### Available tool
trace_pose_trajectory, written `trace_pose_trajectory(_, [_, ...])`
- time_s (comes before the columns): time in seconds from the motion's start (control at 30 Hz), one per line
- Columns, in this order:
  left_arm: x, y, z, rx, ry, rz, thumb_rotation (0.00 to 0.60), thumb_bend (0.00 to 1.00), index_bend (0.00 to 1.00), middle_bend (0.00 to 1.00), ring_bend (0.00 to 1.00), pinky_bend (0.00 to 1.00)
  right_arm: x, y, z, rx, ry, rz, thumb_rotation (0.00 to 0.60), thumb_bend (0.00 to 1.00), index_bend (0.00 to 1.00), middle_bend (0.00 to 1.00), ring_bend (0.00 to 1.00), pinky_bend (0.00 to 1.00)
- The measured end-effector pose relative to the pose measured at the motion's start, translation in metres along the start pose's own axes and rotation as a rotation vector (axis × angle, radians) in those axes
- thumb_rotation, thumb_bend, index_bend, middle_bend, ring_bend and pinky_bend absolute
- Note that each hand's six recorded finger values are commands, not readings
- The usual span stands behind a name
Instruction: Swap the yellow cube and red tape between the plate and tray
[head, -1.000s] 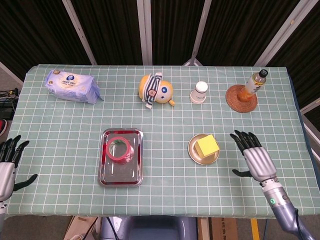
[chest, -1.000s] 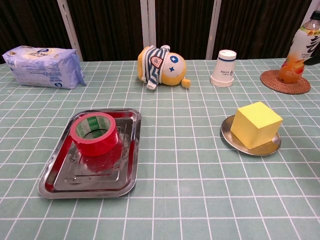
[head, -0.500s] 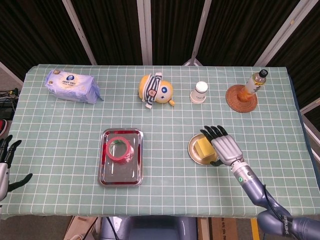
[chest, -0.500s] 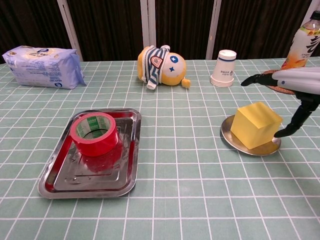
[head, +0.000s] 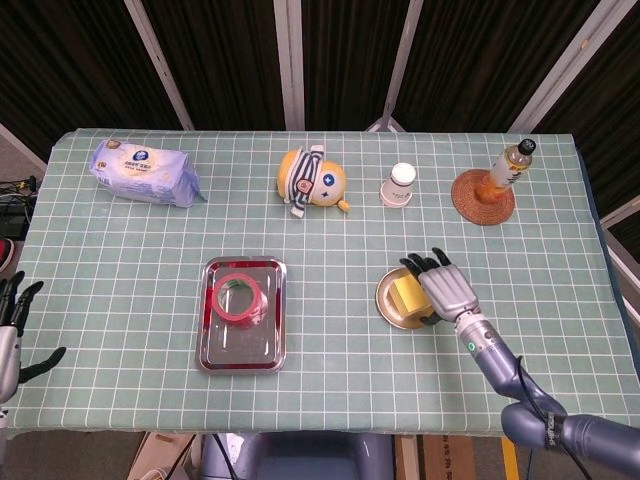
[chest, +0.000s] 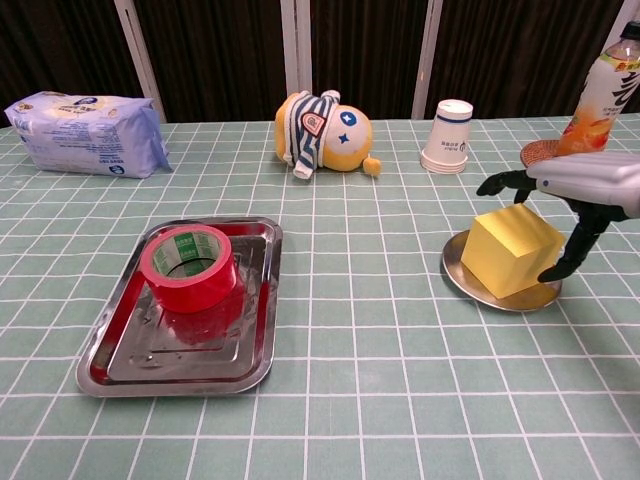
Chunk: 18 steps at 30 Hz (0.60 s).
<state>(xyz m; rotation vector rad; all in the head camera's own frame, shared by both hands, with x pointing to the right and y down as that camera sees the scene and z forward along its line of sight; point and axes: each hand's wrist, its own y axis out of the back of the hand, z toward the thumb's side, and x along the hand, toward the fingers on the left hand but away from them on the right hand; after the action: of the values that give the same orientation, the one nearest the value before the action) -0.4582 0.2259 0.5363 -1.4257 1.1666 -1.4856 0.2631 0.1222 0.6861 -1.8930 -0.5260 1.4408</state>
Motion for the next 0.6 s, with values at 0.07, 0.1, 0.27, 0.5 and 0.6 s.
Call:
trace_pose_trajectory(0.07, [0.0, -0.002, 0.0, -0.001, 0.007, -0.009, 0.6, 0.04, 0.15, 0.0, 0.0, 0.05, -0.001, -0.001, 0.001, -0.007, 0.002, -0.002, 0.6, 0.11, 0.29, 0.25, 0.32, 0.0])
trace_pose_trajectory(0.1, [0.001, -0.002, 0.0, -0.002, 0.009, -0.011, 0.6, 0.04, 0.16, 0.0, 0.0, 0.05, -0.002, -0.001, 0.0, -0.008, 0.003, -0.004, 0.6, 0.11, 0.32, 0.27, 0.33, 0.0])
trace_pose_trajectory(0.27, [0.001, -0.003, 0.001, -0.003, 0.01, -0.015, 0.6, 0.04, 0.16, 0.0, 0.0, 0.05, -0.006, -0.001, 0.002, -0.012, 0.013, -0.028, 0.6, 0.11, 0.44, 0.35, 0.38, 0.0])
trace_pose_trajectory(0.5, [0.002, -0.004, 0.0, -0.002, 0.017, -0.023, 0.6, 0.04, 0.17, 0.0, 0.0, 0.05, -0.009, 0.004, 0.008, -0.026, 0.021, -0.058, 0.6, 0.11, 0.48, 0.37, 0.39, 0.0])
trace_pose_trajectory(0.6, [0.003, -0.005, 0.0, -0.003, 0.02, -0.026, 0.6, 0.04, 0.17, 0.0, 0.0, 0.05, -0.01, 0.012, 0.012, -0.038, 0.032, -0.074, 0.6, 0.11, 0.48, 0.37, 0.39, 0.0])
